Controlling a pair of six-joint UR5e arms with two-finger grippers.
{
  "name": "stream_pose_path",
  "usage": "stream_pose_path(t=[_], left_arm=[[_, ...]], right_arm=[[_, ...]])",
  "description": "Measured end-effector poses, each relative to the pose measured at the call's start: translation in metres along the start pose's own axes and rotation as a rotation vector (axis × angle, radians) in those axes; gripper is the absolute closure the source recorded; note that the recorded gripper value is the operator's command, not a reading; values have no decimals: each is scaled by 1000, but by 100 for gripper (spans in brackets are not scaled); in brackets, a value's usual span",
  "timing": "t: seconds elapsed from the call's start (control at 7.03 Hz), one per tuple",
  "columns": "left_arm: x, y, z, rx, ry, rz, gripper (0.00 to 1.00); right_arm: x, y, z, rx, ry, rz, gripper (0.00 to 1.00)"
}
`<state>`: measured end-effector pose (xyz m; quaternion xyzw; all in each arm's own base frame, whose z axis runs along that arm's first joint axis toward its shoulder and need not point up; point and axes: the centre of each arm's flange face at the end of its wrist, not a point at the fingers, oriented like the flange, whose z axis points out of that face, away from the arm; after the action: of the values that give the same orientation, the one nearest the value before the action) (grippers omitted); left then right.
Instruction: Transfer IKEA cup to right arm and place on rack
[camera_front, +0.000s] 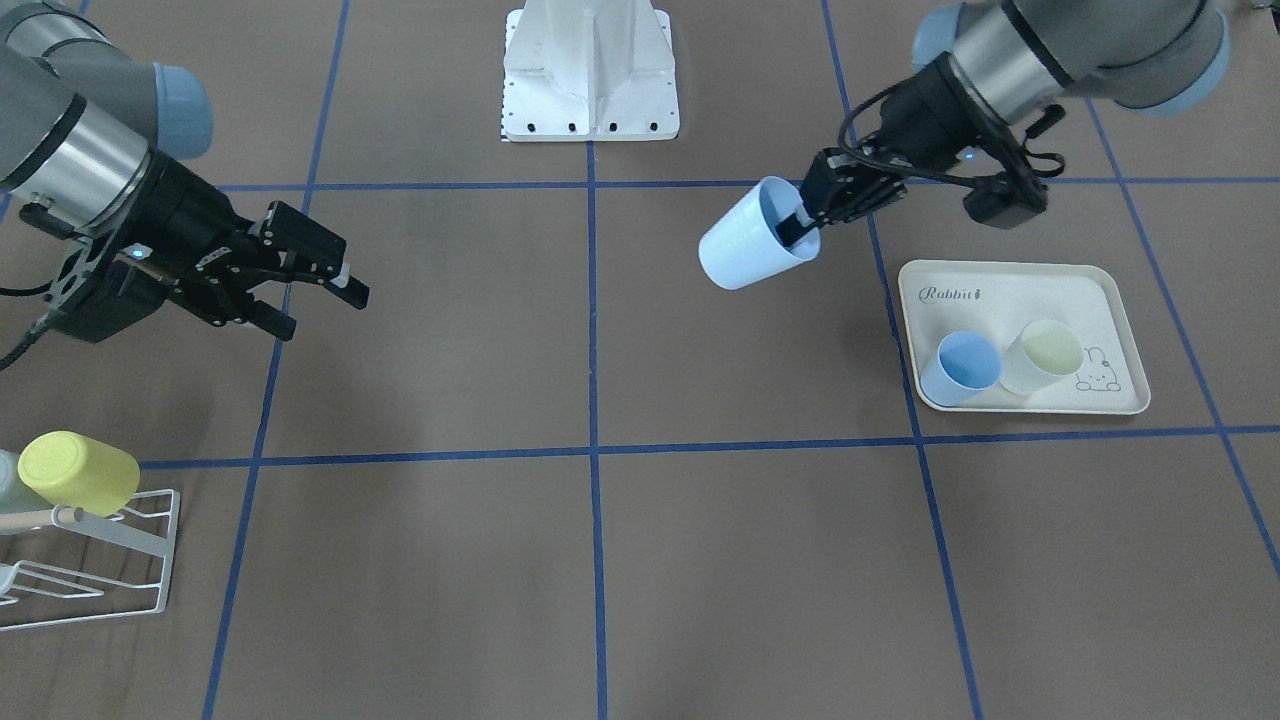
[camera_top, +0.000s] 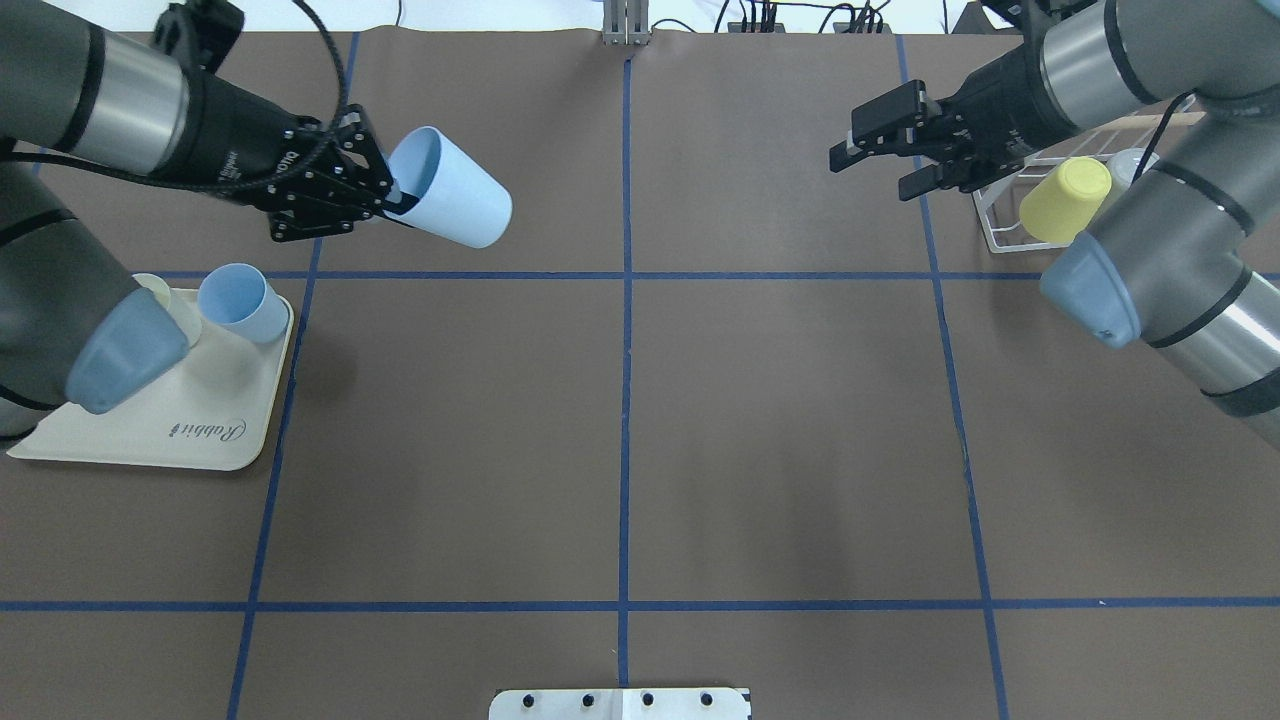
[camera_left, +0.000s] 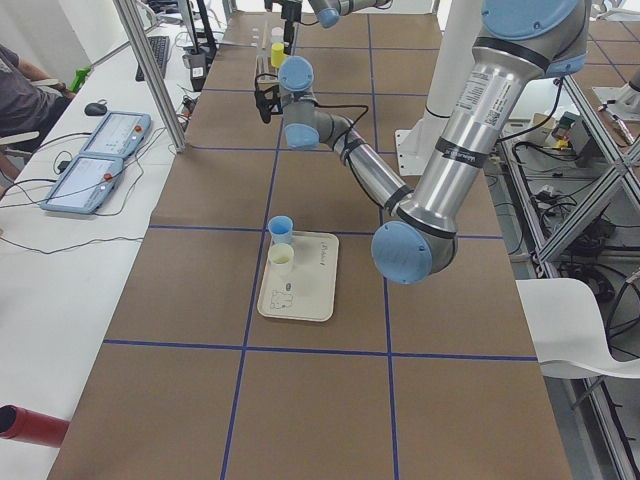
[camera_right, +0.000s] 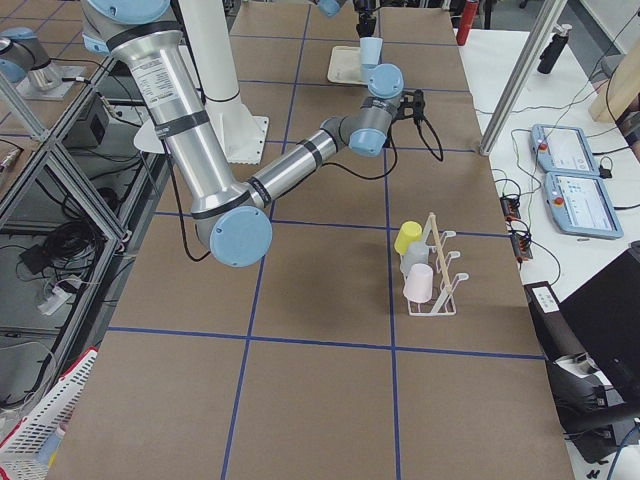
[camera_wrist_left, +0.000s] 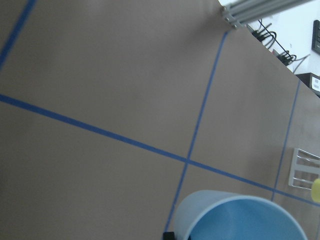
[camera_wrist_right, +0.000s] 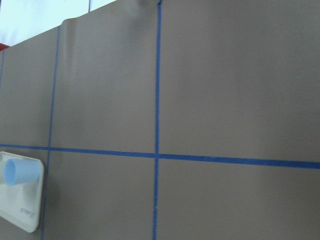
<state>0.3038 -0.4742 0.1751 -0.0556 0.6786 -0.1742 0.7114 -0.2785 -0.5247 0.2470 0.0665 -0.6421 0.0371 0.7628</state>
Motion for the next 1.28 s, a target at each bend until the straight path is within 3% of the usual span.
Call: stream_pose_path(t=[0.28,0.57,1.0,1.28], left_arm=[[26,60,33,-53,169,-56,100],[22,95,40,-187,325,-120,100],[8,125,47,-332,466,-137,100],[-2,125,46,-385,556,-175,100]], right_arm=[[-23,27,0,-14,-181,42,4],[-38,47,-9,-22,-345,77,6],[-53,87,-5,-35,-645,189,7],[-58,110,-4,-89,-780,179,2]])
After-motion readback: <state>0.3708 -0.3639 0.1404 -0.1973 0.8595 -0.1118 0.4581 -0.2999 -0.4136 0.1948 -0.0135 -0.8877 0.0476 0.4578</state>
